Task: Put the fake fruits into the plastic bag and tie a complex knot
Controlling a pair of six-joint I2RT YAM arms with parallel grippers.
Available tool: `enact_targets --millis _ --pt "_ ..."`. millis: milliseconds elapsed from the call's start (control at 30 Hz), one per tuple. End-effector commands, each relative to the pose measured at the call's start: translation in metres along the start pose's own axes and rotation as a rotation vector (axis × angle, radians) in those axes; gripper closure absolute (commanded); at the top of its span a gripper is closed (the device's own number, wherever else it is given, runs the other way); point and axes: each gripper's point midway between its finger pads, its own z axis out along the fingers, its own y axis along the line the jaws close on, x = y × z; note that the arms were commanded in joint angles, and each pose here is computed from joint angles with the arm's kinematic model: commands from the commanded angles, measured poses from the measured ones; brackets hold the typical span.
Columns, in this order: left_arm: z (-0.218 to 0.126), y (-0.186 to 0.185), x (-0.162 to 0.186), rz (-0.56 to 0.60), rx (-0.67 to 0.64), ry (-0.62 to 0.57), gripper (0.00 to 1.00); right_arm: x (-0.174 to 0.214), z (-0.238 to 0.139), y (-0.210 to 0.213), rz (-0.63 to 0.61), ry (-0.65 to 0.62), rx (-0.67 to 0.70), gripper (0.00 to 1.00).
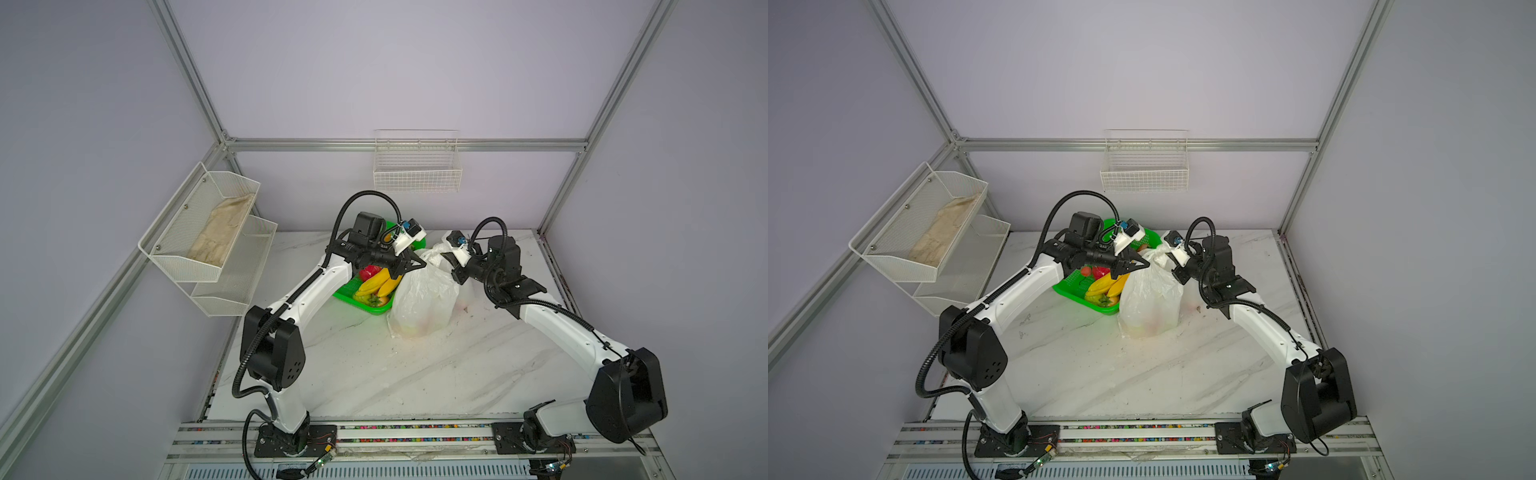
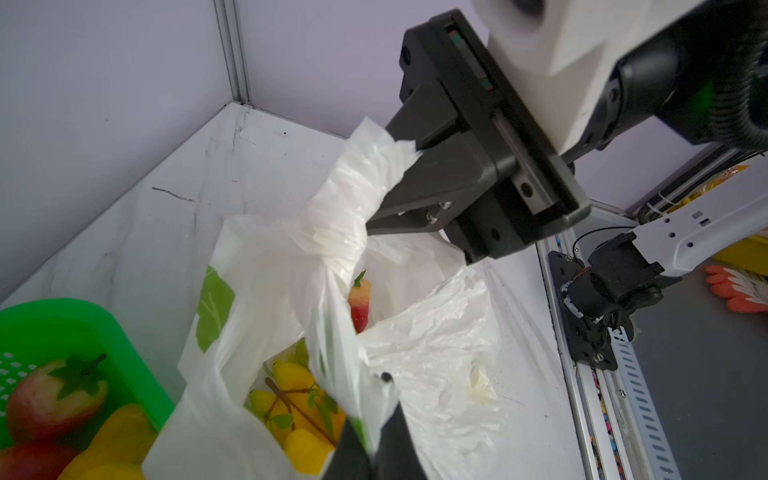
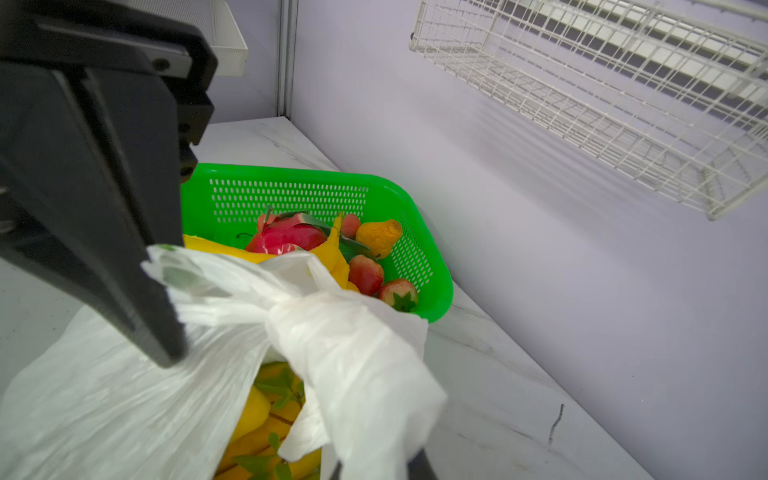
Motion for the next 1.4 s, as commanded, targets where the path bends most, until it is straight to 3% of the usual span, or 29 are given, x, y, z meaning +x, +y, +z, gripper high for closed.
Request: enact_targets --millis 0,267,533,600,733,1067,1200,1367 --pt "-0.013 -0.026 -0.04 0.046 0.024 -0.157 1.0 -0.035 -0.006 -0.013 0.115 -0.169 0.088 1.0" --pt "0.018 -0.034 -0.027 0.026 -0.039 -0.156 1.0 -0.039 -0.002 -0.012 0.416 -0.31 0.074 1.0" --pt "0.039 -0.025 -0.013 -0.006 -0.135 -0.262 1.0 -0.052 -0.011 0.01 0.645 -0.433 -0.112 1.0" --pt "0.039 -0.023 -0.009 -0.014 -0.139 -0.269 0.85 -0.051 -0.013 0.013 0.654 -0.436 -0.132 1.0" --pt "0.033 -0.026 -0.001 -0.009 -0.135 -0.256 0.68 -0.044 -0.017 0.017 0.655 -0.436 -0.176 1.0" --pt "-0.015 -0.043 0.004 0.016 -0.03 -0.243 0.38 -0.036 -0.027 0.021 0.61 -0.456 -0.293 1.0" --pt "-0.037 -0.033 -0.006 0.024 -0.059 -0.258 0.36 -0.036 -0.029 0.024 0.577 -0.455 -0.315 1.0" --pt "-0.038 -0.018 -0.03 -0.005 -0.044 -0.268 0.56 -0.037 -0.027 0.027 0.563 -0.45 -0.34 1.0"
